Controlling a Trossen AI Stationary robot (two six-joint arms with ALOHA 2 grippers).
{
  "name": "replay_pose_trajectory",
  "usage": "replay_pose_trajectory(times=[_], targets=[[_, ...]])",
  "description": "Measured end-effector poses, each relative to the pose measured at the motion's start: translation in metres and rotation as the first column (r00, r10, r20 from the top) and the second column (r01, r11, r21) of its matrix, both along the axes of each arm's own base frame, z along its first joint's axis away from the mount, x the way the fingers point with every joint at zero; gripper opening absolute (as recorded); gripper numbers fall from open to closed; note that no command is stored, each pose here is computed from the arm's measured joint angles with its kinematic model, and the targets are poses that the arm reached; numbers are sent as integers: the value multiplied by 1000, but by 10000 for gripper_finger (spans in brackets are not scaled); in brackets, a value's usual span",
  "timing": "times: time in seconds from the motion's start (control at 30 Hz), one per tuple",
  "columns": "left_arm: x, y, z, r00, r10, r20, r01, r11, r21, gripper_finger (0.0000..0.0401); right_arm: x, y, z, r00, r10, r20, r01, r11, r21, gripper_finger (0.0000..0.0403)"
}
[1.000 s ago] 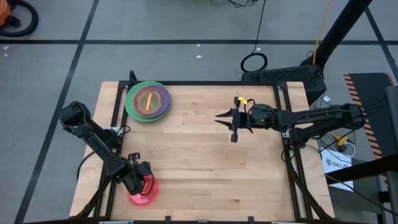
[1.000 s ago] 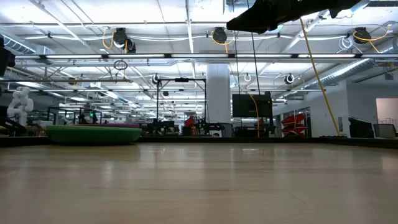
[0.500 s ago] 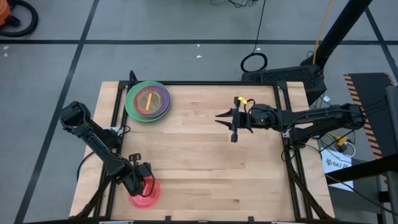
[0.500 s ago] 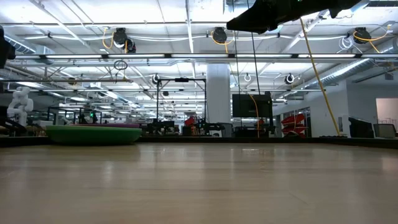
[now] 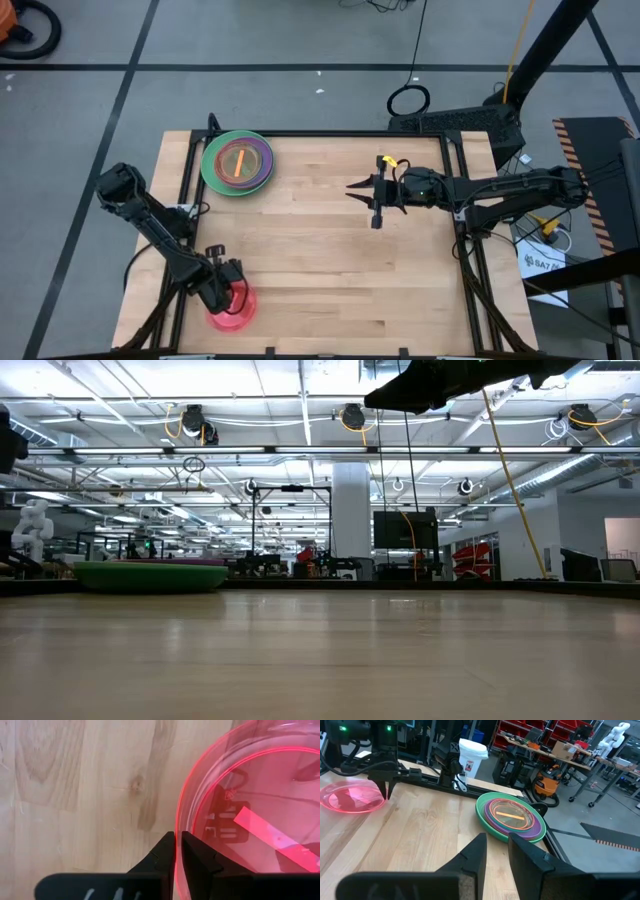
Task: Stack plastic plates
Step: Stack the transparent pink plate on top of the transparent orange plate
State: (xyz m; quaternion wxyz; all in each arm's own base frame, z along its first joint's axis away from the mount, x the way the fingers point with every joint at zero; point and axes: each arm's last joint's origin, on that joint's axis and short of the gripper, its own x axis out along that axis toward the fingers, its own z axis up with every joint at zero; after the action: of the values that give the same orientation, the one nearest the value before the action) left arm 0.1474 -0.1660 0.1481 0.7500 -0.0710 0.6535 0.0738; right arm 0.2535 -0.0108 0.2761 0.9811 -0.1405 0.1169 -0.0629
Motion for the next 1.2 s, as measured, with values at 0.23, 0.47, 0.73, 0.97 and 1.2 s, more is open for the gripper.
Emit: replay_pose_trajectory(times=[0.23,0.47,0.73,0.97,1.2], targets=[[8,3,5,1000,12,8,-12,1000,-5,35,0,0,0,1000,0,0,0,1000,0,73],[21,7,21,1000,-11,23,10,999,35,35,0,0,0,1000,0,0,0,1000,0,73],[31,12,30,999,-33,35,31,998,61,35,0,0,0,1000,0,0,0,1000,0,73],[36,19,34,997,-54,48,50,996,75,35,0,0,0,1000,0,0,0,1000,0,73],[36,33,49,993,-41,110,31,995,93,35,0,0,0,1000,0,0,0,1000,0,73]])
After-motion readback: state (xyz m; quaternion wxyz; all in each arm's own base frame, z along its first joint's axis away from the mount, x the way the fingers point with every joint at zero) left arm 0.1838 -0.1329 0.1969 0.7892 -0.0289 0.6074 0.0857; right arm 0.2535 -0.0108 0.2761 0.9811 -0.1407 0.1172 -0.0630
